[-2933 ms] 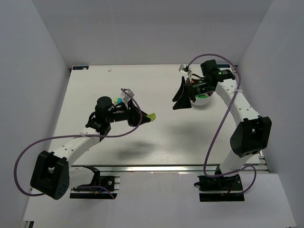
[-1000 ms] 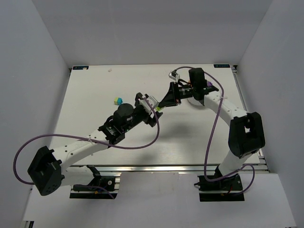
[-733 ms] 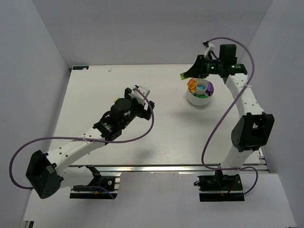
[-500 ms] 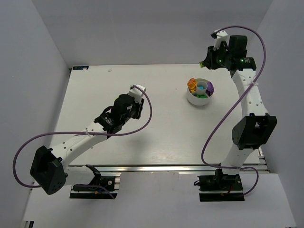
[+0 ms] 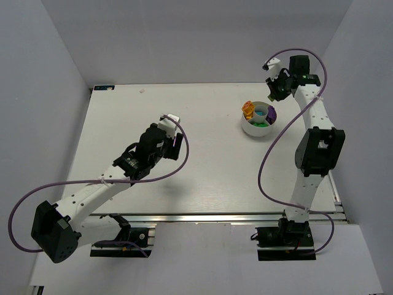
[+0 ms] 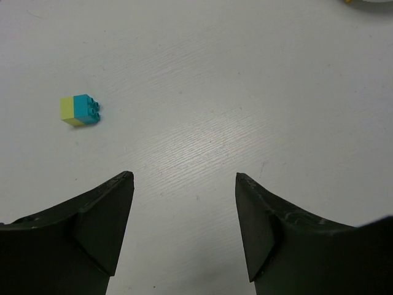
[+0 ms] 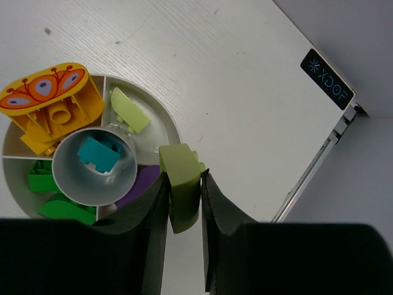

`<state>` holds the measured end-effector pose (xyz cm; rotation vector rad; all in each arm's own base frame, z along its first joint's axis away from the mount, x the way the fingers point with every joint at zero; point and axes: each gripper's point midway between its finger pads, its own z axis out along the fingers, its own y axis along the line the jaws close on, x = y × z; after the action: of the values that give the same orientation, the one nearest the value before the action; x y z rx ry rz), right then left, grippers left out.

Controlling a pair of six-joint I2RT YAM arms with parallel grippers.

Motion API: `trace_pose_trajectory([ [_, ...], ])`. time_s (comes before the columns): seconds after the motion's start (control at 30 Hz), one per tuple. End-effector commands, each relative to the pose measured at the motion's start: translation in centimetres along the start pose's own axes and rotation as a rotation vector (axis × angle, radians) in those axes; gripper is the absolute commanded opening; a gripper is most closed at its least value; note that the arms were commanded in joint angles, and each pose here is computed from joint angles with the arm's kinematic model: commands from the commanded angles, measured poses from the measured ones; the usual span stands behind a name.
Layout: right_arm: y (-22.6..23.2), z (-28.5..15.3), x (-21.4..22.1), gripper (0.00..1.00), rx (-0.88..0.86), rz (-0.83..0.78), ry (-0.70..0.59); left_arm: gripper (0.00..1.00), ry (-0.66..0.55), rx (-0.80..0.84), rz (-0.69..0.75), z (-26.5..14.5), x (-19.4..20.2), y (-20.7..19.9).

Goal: Sort the legos into containers by color

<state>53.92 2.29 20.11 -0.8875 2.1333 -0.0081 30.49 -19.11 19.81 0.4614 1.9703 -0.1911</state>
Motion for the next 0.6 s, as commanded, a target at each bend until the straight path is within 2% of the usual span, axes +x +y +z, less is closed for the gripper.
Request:
trace_pose_trajectory([
  [0.0, -1.7, -1.2, -2.1, 0.00, 0.018, -0.095, -0.064, 0.77, -0.004, -0.024, 0.012, -0.2, 0.2, 0.7],
  [0.27, -1.1, 1.7, -1.4, 0.00, -0.045, -0.103, -0.061, 0.77, 0.010, -0.017, 0.022, 0.2, 0.8, 0.5],
  [0.57, 0.1, 2.9, -1.5, 0.00, -0.107, -0.124, -0.079, 0.78, 0.014, -0.015, 0.021, 0.4, 1.0, 0.6],
])
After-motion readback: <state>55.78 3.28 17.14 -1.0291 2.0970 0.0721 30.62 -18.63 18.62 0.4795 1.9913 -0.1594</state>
